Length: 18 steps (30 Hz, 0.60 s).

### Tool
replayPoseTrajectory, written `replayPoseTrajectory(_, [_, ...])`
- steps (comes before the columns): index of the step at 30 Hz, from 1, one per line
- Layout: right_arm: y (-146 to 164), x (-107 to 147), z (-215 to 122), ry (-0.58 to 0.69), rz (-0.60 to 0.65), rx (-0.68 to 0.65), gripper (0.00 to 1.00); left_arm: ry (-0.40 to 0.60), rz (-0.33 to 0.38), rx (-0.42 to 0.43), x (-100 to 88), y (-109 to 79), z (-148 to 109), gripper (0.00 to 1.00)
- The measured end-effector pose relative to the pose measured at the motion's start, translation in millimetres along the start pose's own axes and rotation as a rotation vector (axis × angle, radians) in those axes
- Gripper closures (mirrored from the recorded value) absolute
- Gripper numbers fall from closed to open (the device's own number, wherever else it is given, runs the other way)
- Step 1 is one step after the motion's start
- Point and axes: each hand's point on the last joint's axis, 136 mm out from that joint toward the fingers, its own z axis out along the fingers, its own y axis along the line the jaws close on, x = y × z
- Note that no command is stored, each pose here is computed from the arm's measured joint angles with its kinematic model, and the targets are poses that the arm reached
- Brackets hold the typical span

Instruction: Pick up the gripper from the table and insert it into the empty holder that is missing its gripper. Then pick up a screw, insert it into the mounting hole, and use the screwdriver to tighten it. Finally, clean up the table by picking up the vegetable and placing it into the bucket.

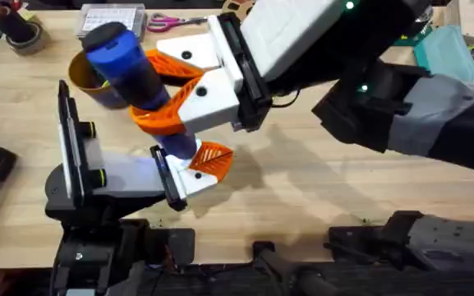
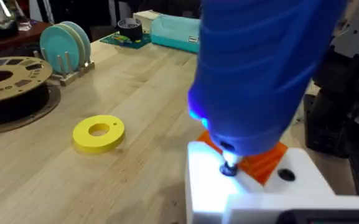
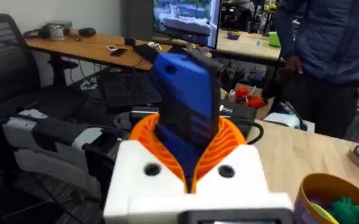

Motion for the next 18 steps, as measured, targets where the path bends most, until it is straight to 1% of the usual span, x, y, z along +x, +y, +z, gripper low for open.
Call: replayPoseTrajectory(18, [0.7,2.2,-3.1,-0.019,0.001,0.025,0.979,0.0,-0.003,0.002,0.0,-0.3,0.0,0.997])
